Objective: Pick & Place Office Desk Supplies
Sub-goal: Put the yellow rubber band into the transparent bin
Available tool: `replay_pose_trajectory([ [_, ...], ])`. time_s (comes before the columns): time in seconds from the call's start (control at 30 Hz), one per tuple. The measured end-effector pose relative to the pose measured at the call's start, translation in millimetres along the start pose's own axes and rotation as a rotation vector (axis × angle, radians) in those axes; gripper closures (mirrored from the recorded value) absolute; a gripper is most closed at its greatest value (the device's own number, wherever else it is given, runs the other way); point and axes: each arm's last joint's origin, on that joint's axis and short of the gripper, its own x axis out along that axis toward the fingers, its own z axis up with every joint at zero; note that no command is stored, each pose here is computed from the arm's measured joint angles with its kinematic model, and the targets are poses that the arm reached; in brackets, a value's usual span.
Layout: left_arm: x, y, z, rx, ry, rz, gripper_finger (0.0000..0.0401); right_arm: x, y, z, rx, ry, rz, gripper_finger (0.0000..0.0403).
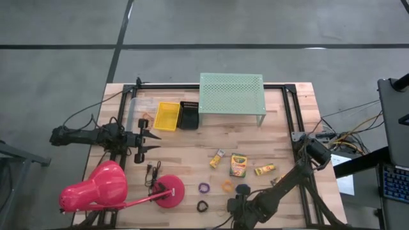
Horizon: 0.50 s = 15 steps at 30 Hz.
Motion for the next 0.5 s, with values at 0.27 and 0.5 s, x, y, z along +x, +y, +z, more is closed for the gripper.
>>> replay_pose_trajectory([
  [0.27, 0.0, 0.0, 0.0, 0.002, 0.0, 0.0, 0.0252, 1.1, -2.8, 0.3, -0.007, 0.017, -0.014, 0.034],
  [0.5, 0.0, 0.0, 0.0, 0.002, 0.0, 0.0, 0.0252, 1.7, -3.6, 2.4, -0.027, 0.019, -0.007, 0.0391],
])
